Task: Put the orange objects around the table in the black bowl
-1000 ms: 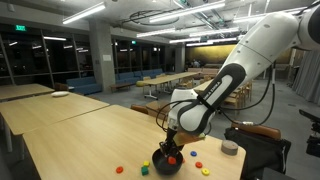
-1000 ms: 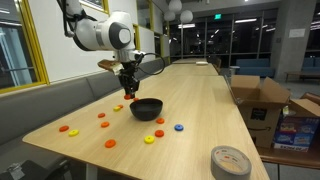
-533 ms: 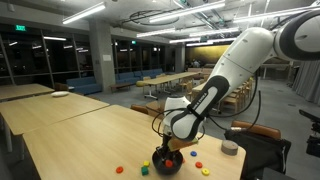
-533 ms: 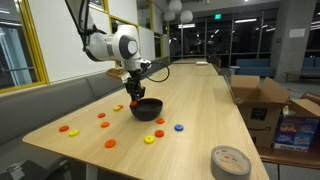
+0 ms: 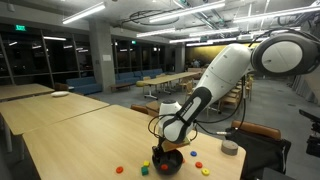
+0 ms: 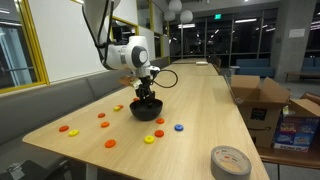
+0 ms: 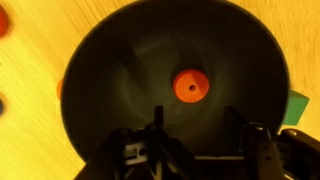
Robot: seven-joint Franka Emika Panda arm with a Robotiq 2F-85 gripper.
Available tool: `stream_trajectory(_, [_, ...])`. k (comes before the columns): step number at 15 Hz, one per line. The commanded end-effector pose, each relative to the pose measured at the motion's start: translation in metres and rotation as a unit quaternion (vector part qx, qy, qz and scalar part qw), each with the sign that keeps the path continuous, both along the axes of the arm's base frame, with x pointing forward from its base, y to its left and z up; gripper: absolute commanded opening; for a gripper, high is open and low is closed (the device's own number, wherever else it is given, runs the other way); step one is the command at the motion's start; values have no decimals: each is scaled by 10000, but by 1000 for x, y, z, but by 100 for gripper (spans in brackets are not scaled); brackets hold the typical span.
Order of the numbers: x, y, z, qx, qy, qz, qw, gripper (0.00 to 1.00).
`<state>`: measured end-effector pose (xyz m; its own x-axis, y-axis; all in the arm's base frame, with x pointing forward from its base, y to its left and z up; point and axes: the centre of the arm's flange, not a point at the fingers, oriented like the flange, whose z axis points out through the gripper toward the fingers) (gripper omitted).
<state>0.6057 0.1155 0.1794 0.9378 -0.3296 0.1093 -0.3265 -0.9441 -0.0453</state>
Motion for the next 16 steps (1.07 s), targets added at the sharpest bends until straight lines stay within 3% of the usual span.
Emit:
stream_trajectory(1, [7,4,11,-179,-47,59,9998,95])
stream_trajectory(2, [3,3,19,-154,-80,90,9998,100])
stream_trajectory(8, [-14,16,70,72,-257,516,9983,100])
stream_trajectory(11, [-36,30,88,324,-33,1004,9944,100])
stream_trajectory(16, [-97,50,90,725,535,1752,9804,100])
